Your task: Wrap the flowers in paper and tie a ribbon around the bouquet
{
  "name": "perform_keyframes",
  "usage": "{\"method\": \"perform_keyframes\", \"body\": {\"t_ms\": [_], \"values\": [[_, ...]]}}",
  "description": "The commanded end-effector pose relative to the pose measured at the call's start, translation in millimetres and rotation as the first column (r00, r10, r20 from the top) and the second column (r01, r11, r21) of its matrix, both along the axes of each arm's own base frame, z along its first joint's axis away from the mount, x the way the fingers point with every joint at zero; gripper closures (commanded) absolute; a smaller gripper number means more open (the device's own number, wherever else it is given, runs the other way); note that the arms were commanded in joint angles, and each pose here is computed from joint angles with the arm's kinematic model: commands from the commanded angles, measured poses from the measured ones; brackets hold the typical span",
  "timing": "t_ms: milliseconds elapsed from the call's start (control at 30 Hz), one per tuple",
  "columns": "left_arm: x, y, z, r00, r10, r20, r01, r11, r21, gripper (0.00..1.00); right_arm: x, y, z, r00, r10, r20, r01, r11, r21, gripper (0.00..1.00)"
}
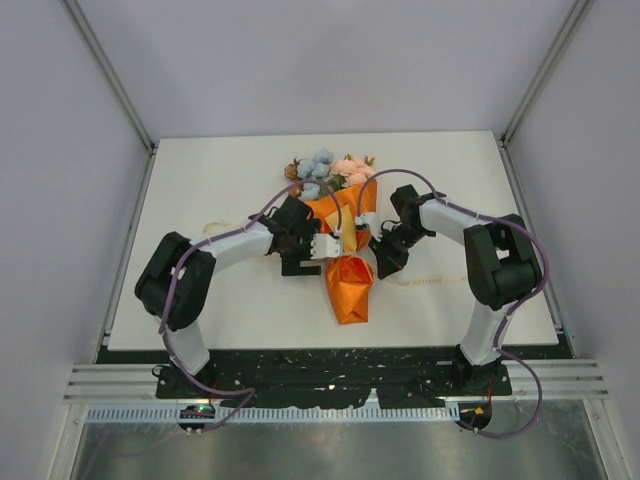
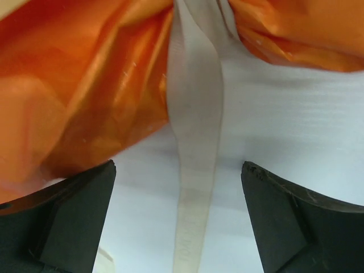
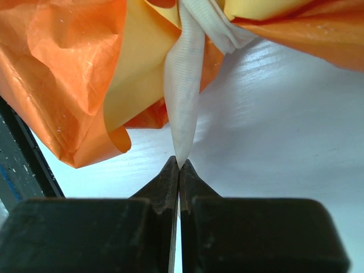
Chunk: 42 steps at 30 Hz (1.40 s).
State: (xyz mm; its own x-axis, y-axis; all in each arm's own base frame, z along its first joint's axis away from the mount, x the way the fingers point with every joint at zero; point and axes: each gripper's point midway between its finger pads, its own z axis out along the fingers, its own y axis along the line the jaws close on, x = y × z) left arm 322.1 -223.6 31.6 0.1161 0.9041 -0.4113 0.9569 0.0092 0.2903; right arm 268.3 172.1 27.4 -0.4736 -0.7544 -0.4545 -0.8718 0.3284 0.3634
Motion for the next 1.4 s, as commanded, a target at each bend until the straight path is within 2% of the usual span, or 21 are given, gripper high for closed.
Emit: {"method": "perform_keyframes", "body": {"t_ms": [0,133,233,267,333,400,433,500,567,633,700,767,800,833,867,933,1000,1033,1133,1267,1367], "values": [[11.1,-6.2,2.4,0.996,-0.085,-0.011,0.086,0.990,0.109,0.04,-5.8,10.1,11.5,1.000,-0.011,-0.027,0.012,0.998,0.057,0.95],[-4.9,-11.3,-5.8,0.980,-0.149,-0.128,0.172,0.967,0.190,0.10,-4.9,10.8,10.8,0.999,-0.012,-0.032,0.014,0.998,0.065,0.95],[-27.8,-16.4,-7.8,0.956,-0.194,-0.218,0.240,0.948,0.210,0.25,-1.3,10.3,11.3,0.999,-0.026,-0.041,0.029,0.996,0.079,0.95],[-33.4,-20.8,-4.8,0.950,-0.193,-0.247,0.244,0.949,0.198,0.50,1.8,8.3,10.8,0.999,-0.035,-0.041,0.038,0.996,0.079,0.95],[-34.4,-24.3,1.2,0.949,-0.151,-0.278,0.205,0.963,0.178,0.79,5.4,6.2,11.7,0.998,-0.049,-0.041,0.052,0.995,0.084,0.95],[-23.9,-21.1,5.5,0.956,-0.076,-0.283,0.126,0.978,0.163,0.97,7.0,4.1,13.1,0.997,-0.058,-0.042,0.062,0.994,0.090,0.95],[-20.8,-16.7,8.9,0.949,-0.029,-0.313,0.079,0.986,0.147,1.00,7.0,3.6,13.5,0.997,-0.059,-0.044,0.063,0.994,0.090,0.95],[-12.8,-12.1,24.1,0.916,0.088,-0.391,-0.071,0.996,0.058,1.00,5.8,1.1,15.4,0.996,-0.068,-0.050,0.072,0.994,0.086,0.95],[0.9,-1.8,39.2,0.877,0.206,-0.434,-0.237,0.971,-0.019,1.00,5.5,-3.5,17.2,0.993,-0.099,-0.057,0.103,0.992,0.074,0.94],[18.3,14.6,47.9,0.827,0.348,-0.441,-0.415,0.908,-0.062,1.00,8.0,-10.1,16.5,0.986,-0.155,-0.064,0.158,0.987,0.032,0.94],[30.1,33.8,55.1,0.739,0.470,-0.483,-0.584,0.804,-0.110,1.00,12.1,-19.7,15.9,0.972,-0.222,-0.071,0.222,0.975,-0.013,0.95],[33.8,35.2,57.9,0.682,0.504,-0.530,-0.662,0.733,-0.156,1.00,11.8,-16.9,20.9,0.963,-0.252,-0.093,0.253,0.967,0.003,0.95],[29.7,29.0,61.4,0.679,0.480,-0.555,-0.665,0.723,-0.188,0.96,10.3,-14.1,23.3,0.960,-0.259,-0.107,0.262,0.965,0.013,0.95],[35.6,20.3,65.4,0.657,0.498,-0.566,-0.708,0.666,-0.236,0.76,9.1,-8.9,25.0,0.957,-0.262,-0.122,0.268,0.963,0.029,0.94],[37.6,10.5,73.7,0.635,0.486,-0.601,-0.737,0.614,-0.282,0.63,8.5,-7.0,24.5,0.957,-0.260,-0.125,0.266,0.963,0.034,0.94],[36.8,-6.7,79.0,0.586,0.466,-0.663,-0.797,0.477,-0.370,0.48,6.8,-2.5,19.1,0.955,-0.260,-0.142,0.266,0.964,0.027,0.95],[36.1,-21.2,84.4,0.586,0.472,-0.659,-0.809,0.390,-0.440,0.41,7.3,-4.4,12.3,0.943,-0.287,-0.170,0.291,0.957,-0.002,0.95],[29.9,-35.5,84.6,0.609,0.449,-0.653,-0.792,0.385,-0.474,0.40,7.8,-6.6,11.9,0.939,-0.295,-0.179,0.297,0.955,-0.014,0.94],[23.5,-57.3,75.9,0.629,0.469,-0.620,-0.777,0.379,-0.502,0.39,8.0,-12.3,10.9,0.923,-0.325,-0.205,0.327,0.945,-0.021,0.95],[19.3,-75.6,52.3,0.713,0.482,-0.510,-0.701,0.460,-0.545,0.40,7.9,-13.7,12.6,0.919,-0.332,-0.212,0.335,0.942,-0.022,0.94],[23.1,-74.6,31.4,0.720,0.524,-0.455,-0.692,0.501,-0.520,0.38,8.0,-13.3,13.0,0.920,-0.329,-0.215,0.333,0.943,-0.020,0.95]]}}
